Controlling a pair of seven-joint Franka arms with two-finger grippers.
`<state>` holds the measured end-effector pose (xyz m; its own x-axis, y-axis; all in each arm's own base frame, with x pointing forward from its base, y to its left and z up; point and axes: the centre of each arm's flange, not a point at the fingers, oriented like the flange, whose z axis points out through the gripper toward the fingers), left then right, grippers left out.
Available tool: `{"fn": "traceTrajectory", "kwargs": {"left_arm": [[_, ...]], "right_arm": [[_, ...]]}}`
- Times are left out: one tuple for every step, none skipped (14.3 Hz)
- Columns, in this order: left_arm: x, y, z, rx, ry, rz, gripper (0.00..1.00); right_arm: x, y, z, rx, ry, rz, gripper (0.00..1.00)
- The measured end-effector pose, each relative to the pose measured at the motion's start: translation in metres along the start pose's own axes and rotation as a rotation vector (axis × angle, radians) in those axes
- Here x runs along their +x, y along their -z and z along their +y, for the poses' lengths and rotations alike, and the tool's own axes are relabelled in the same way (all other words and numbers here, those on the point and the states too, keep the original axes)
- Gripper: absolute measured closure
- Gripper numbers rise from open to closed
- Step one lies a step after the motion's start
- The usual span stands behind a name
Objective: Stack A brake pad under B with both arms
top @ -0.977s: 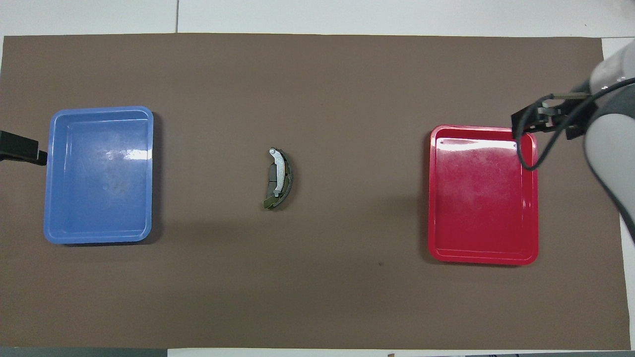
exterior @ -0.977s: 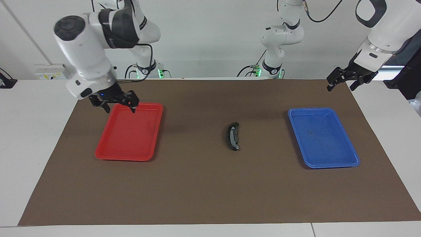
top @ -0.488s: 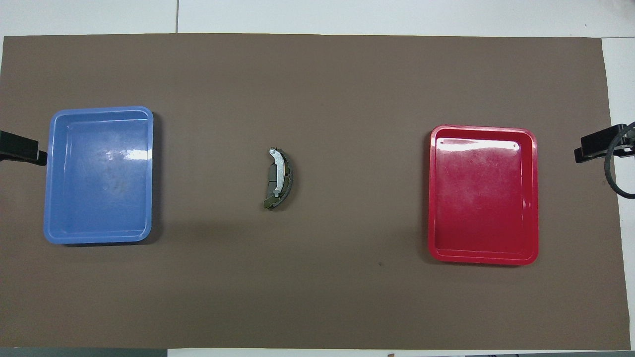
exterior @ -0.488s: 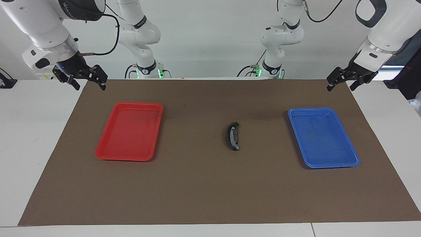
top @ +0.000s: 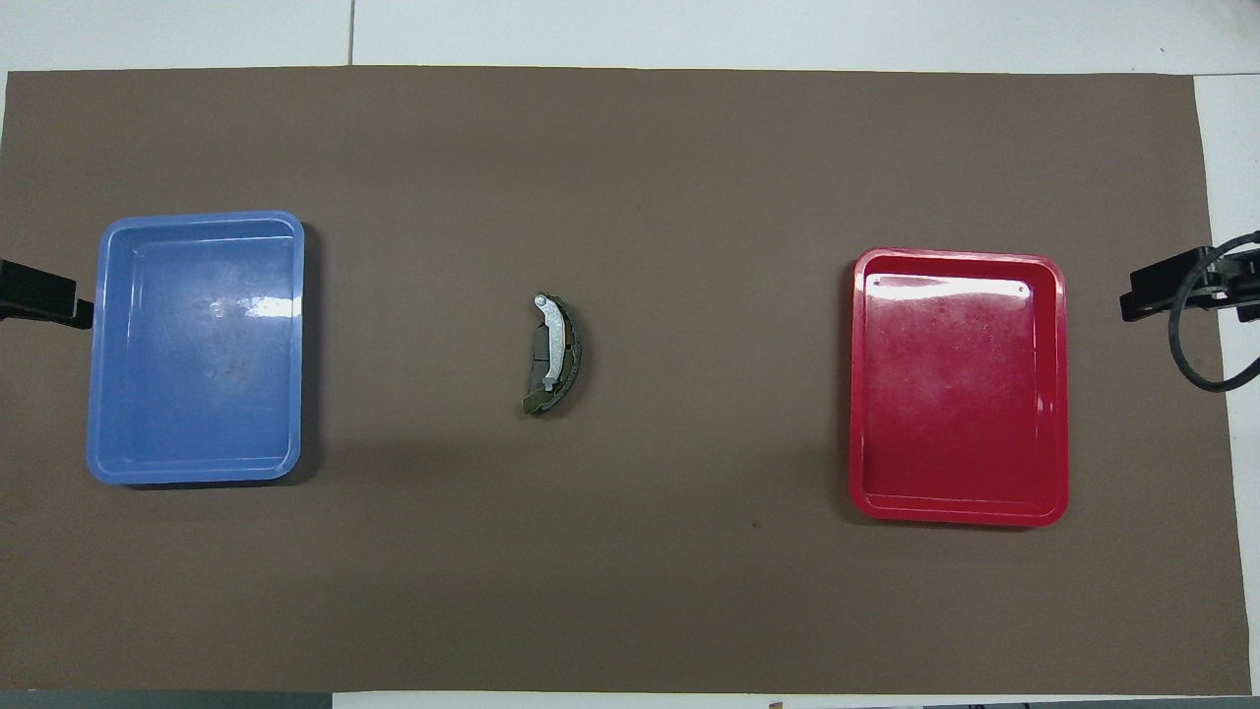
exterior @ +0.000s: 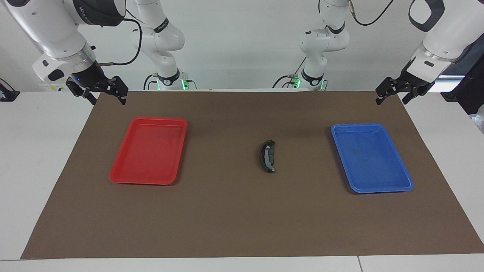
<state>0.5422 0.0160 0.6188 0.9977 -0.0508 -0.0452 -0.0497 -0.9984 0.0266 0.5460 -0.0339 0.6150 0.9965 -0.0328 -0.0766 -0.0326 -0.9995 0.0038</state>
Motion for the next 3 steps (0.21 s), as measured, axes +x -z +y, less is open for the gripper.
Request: {"fn": "traceTrajectory", "kwargs": {"left_arm": [[0.0000, 0.0000, 0.0000, 0.000, 0.000, 0.000, 0.00], [0.0000, 0.0000, 0.0000, 0.000, 0.000, 0.000, 0.00], [0.0000, 0.0000, 0.0000, 0.000, 0.000, 0.000, 0.00]], "right_arm": [[0.0008, 0.0006, 0.0010, -0.009, -0.001, 0.007, 0.00], [0.0012, 0.0010, 0.0017, -0.015, -0.001, 0.011, 0.00], [0.0013, 0.0011, 0.0020, -0.018, -0.001, 0.013, 0.00]]}}
